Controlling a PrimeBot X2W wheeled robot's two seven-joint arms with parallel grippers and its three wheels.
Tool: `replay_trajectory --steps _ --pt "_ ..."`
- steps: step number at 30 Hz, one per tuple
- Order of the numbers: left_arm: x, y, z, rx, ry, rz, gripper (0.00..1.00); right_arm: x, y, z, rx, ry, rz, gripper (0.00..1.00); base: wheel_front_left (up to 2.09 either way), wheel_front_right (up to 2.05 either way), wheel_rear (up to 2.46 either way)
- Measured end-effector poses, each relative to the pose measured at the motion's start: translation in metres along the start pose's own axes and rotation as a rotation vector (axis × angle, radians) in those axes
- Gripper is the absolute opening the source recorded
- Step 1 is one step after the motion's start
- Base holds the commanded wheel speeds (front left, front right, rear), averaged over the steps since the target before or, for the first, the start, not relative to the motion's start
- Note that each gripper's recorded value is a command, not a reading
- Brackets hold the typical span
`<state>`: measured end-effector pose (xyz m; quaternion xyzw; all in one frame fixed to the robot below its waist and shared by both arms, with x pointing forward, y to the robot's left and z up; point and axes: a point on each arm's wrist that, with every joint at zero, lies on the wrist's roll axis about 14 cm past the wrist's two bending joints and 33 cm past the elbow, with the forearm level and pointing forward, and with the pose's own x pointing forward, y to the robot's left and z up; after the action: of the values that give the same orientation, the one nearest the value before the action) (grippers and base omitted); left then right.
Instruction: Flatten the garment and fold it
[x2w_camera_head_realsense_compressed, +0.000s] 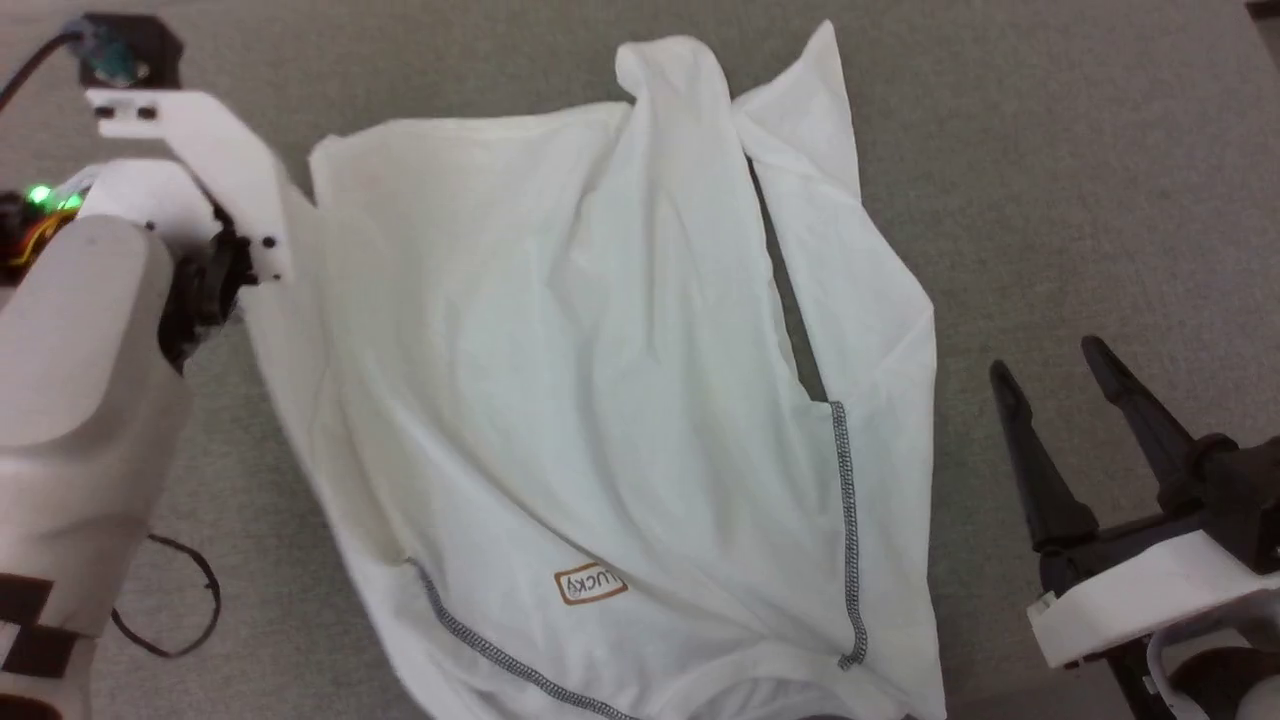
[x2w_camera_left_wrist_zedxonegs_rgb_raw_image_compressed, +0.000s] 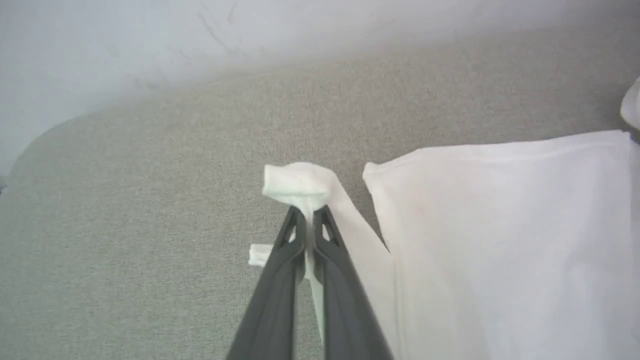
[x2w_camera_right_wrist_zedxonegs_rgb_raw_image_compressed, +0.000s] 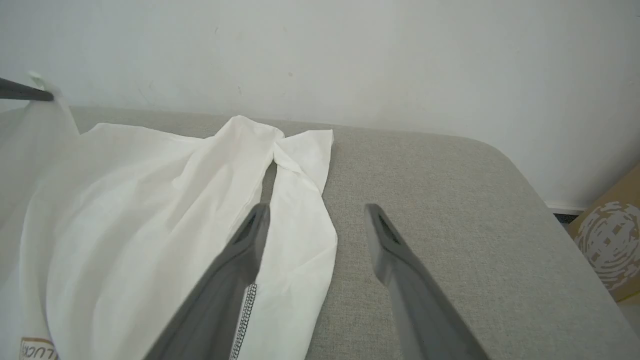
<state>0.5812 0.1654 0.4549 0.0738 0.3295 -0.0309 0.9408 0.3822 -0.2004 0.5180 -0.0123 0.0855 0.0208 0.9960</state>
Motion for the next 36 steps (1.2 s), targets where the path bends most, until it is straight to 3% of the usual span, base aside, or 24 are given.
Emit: replay_trajectory --steps 5,9,16,25,36 --pt "-0.05 -0.025 0.062 0.037 -0.247 -0.066 0.0 -0.011 -0.003 0.015 0.001 -0.039 -0.008 1.0 0.0 0.0 0.0" --pt "-0.094 -0.07 0.077 0.052 -0.339 -0.188 0.0 -0.024 -0.01 0.026 -0.01 -0.071 -0.032 1.0 0.0 0.0 0.0" --pt "-0.151 -0.166 0.008 0.081 -0.249 -0.432 0.0 -0.045 -0.023 0.055 -0.05 -0.151 -0.061 1.0 0.0 0.0 0.0" --pt "-0.195 -0.261 -0.067 0.12 -0.099 -0.686 0.0 -0.059 -0.038 0.066 -0.08 -0.176 -0.109 1.0 0.0 0.0 0.0" --pt "-0.176 -0.309 -0.108 0.096 0.004 -0.751 0.0 -0.049 -0.041 0.057 -0.087 -0.135 -0.12 1.0 0.0 0.0 0.0"
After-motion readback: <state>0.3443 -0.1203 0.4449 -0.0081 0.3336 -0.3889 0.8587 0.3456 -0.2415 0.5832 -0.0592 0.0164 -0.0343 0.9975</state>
